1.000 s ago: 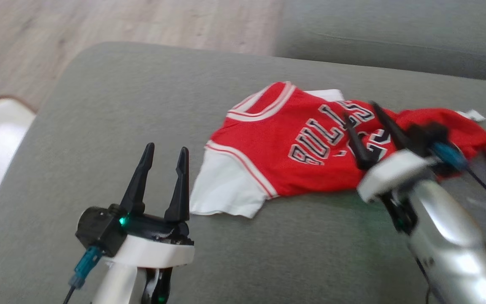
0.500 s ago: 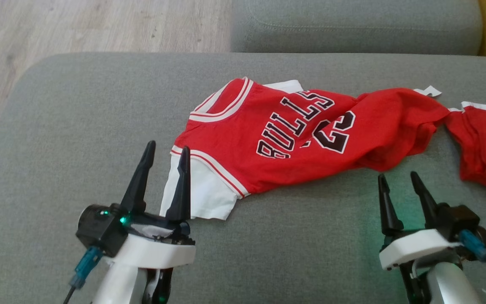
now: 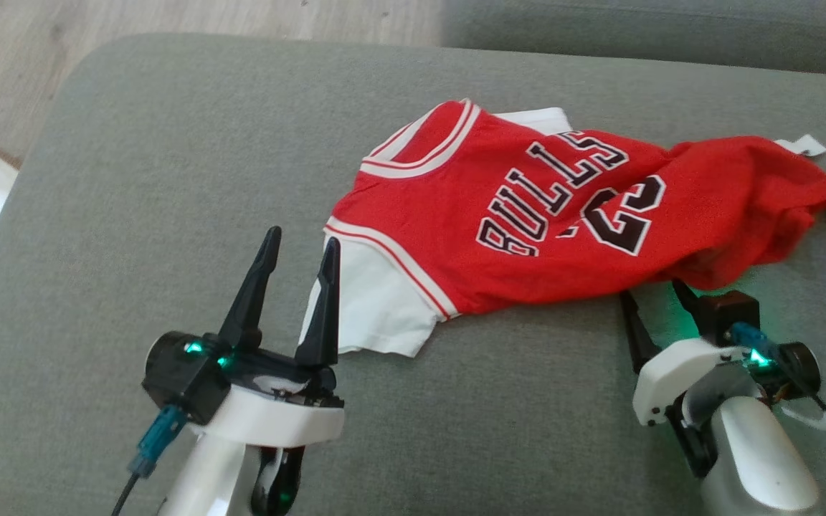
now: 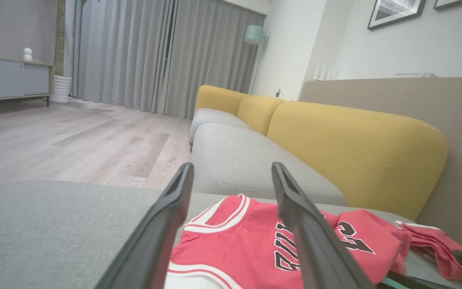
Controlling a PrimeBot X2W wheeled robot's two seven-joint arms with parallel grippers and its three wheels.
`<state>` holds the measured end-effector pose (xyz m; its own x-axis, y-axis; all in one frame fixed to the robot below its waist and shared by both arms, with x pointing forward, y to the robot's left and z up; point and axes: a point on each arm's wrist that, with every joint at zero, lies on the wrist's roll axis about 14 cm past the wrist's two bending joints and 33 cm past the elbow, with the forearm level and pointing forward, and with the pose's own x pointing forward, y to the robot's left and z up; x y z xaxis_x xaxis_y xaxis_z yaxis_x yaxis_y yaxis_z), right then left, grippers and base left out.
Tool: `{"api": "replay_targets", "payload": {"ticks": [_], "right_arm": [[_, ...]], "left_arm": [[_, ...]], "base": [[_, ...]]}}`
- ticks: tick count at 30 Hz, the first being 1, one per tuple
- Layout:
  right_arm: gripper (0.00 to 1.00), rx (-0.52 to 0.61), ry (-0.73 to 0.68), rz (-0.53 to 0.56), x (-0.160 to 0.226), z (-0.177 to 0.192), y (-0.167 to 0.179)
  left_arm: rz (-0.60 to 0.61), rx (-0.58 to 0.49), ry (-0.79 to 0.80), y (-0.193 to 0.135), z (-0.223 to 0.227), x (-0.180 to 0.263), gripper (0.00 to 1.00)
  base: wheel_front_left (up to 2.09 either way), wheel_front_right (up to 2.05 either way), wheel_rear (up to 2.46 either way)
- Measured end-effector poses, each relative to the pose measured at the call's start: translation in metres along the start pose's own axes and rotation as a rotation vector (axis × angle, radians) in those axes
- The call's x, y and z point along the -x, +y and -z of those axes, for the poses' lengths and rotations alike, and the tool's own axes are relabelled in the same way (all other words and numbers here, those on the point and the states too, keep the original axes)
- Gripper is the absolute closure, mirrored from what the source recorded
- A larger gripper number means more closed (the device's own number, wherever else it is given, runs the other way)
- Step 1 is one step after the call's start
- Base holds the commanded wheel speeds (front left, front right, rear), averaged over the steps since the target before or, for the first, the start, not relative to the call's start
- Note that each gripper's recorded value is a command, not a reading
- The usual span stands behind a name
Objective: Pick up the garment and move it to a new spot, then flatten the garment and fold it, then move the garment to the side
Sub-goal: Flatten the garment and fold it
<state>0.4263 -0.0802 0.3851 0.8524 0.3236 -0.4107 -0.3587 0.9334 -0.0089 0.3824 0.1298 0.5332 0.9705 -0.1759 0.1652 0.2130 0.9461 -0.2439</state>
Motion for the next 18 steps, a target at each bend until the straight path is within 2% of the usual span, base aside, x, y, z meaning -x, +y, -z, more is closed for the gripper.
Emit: {"api": "replay_targets", "payload": {"ticks": [4,12,13,14,15,18], "right_arm": [[0.0,0.015,0.083,0.002,-0.013,0.015,-0.002],[0.0,0.038,0.077,-0.002,-0.038,0.005,-0.003],[0.17,0.037,0.072,-0.002,-0.038,0.005,-0.003],[0.85,0.037,0.066,-0.004,-0.039,0.004,-0.003],[1.0,0.039,0.064,-0.005,-0.038,0.004,-0.002],[1.0,0.038,0.049,0.0,-0.035,0.003,-0.005]], "left_arm": [[-0.022,-0.005,0.01,0.007,0.002,0.002,0.0],[-0.055,-0.005,0.017,0.018,0.004,0.003,0.0],[-0.054,-0.005,0.017,0.018,0.004,0.003,0.0],[-0.052,-0.004,0.017,0.017,0.004,0.003,0.0],[-0.049,-0.003,0.016,0.016,0.004,0.002,0.0],[-0.037,0.0,0.013,0.013,0.003,0.0,0.0]], "base": [[0.0,0.0,0.0],[0.0,0.0,0.0],[0.0,0.0,0.0],[0.0,0.0,0.0],[0.0,0.0,0.0],[0.0,0.0,0.0]]}}
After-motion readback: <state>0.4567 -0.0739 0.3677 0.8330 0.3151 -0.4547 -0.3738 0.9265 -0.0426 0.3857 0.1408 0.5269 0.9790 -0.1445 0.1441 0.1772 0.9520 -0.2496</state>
